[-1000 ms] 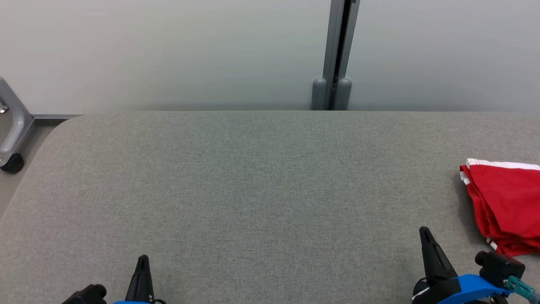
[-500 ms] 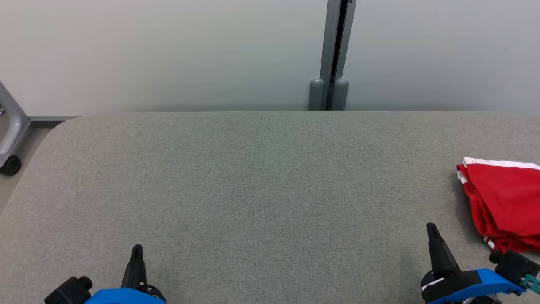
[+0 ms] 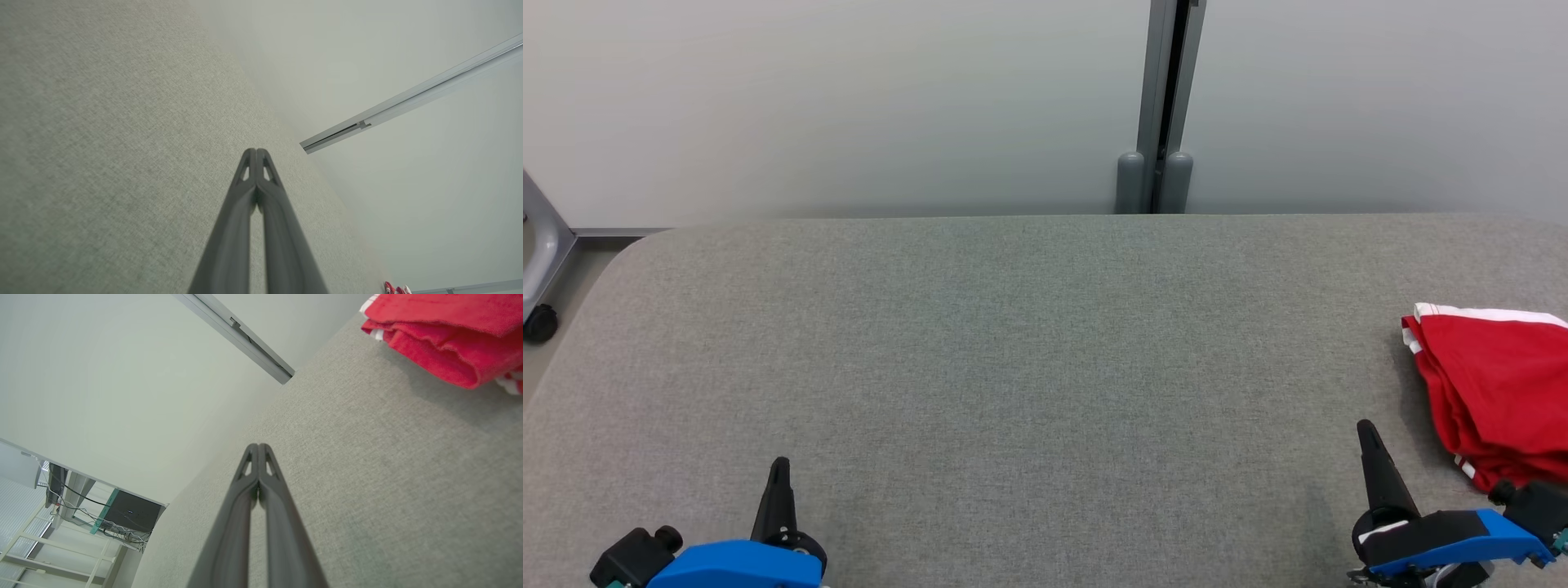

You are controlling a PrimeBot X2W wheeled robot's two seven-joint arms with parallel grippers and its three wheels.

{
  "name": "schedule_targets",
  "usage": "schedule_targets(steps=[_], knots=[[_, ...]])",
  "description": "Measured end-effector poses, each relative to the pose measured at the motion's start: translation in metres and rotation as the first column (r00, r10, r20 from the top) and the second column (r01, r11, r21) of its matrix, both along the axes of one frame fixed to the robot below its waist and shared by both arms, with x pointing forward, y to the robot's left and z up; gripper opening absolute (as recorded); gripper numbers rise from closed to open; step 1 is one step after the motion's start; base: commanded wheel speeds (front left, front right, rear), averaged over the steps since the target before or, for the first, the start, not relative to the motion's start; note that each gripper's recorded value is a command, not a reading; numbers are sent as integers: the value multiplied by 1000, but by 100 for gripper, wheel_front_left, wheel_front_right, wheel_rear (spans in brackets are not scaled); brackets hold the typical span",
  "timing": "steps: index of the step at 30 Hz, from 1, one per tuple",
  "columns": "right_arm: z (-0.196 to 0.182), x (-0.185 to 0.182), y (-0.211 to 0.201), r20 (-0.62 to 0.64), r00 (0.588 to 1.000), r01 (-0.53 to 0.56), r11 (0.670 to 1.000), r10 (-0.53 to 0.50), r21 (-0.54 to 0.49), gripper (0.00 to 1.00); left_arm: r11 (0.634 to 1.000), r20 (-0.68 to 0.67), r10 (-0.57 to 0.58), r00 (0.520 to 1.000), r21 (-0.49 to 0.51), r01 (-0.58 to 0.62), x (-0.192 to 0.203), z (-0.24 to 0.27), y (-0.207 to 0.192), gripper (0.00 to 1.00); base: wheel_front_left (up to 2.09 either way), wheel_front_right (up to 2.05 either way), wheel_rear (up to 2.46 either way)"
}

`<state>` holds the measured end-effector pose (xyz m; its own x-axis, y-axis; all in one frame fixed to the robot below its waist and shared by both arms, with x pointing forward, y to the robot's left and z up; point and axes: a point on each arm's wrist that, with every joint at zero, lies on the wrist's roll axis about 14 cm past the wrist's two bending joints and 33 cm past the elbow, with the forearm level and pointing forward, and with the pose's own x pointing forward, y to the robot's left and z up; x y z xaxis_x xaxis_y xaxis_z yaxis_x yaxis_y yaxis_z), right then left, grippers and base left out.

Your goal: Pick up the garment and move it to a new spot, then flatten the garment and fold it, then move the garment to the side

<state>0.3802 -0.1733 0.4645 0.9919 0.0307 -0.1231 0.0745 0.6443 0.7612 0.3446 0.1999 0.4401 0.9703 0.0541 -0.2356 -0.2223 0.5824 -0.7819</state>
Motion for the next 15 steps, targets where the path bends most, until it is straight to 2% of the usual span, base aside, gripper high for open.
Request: schedule_targets(steps=[15], knots=[[6,2,-6,1,1000,30,985,-31,169,0,988,45,22,999,-153,-15,12,14,0,0,0,0,0]])
